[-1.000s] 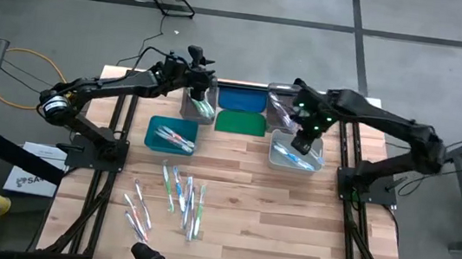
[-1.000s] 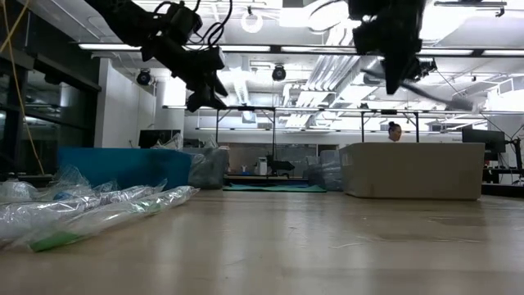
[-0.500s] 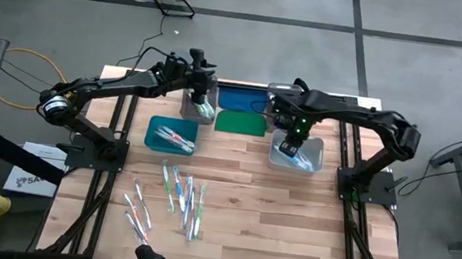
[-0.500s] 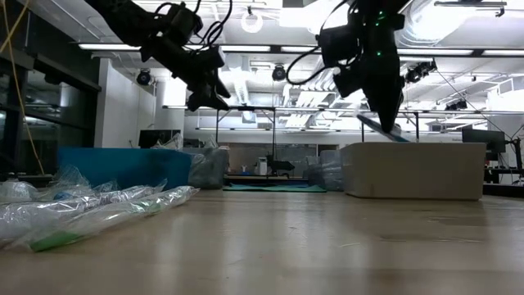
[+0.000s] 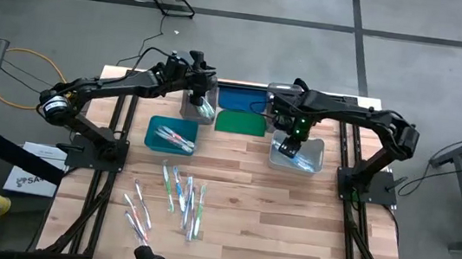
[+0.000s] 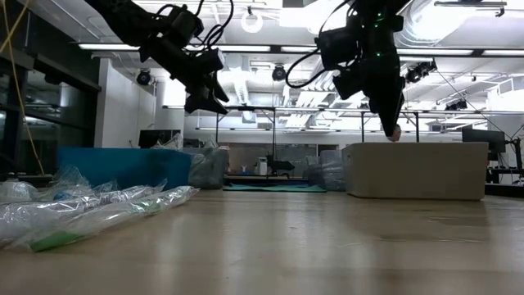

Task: Pick & Place Toothbrushes
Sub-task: Put the green toothbrush into the left black bin

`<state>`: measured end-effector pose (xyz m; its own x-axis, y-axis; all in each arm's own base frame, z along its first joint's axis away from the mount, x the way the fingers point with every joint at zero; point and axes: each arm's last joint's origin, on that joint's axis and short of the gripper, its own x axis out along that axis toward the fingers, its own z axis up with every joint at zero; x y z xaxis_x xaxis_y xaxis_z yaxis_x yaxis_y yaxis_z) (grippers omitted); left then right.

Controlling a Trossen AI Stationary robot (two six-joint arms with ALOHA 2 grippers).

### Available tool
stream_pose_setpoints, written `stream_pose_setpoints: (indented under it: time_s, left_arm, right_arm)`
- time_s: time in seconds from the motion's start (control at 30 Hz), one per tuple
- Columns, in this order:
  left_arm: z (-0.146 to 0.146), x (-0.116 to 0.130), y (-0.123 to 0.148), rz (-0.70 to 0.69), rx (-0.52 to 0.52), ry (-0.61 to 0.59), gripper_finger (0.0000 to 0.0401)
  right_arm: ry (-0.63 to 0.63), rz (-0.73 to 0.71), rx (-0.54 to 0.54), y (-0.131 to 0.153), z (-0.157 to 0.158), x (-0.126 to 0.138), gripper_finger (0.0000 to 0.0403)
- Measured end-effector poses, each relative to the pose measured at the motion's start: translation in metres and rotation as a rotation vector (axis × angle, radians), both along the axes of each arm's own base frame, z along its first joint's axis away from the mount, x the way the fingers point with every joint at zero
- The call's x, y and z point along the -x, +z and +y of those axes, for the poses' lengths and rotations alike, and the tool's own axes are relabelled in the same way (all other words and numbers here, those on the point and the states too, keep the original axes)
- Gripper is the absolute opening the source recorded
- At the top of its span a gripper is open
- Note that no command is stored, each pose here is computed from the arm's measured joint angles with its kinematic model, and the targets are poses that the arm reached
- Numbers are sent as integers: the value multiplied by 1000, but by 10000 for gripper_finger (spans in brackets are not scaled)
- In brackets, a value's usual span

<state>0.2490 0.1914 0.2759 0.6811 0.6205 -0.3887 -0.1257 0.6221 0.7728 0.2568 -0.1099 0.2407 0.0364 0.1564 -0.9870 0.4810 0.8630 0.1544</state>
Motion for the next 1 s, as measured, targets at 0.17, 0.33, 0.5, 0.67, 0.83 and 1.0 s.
stream_pose_setpoints:
  time_s: [0.17, 0.33, 0.5, 0.67, 0.83, 1.0]
  left_arm:
    - [-4, 5, 4, 4, 21, 6, 248]
    - [-14, 15, 12, -13, 100, -26, 248]
    - [-25, 21, 11, -4, 221, -73, 248]
    - [-44, 18, 1, 82, 352, -112, 248]
    - [-76, 15, -12, 247, 472, -176, 248]
    - [-114, 12, -21, 383, 565, -241, 248]
  right_arm:
    - [-12, -11, 5, 14, 5, 11, 159]
    - [-28, -117, 58, 38, 11, 25, 164]
    - [-22, -295, 130, 50, 20, 44, 159]
    - [-58, -410, 164, 46, 33, 68, 158]
    - [-40, -508, 167, 39, 53, 83, 158]
    - [6, -601, 157, 37, 72, 85, 158]
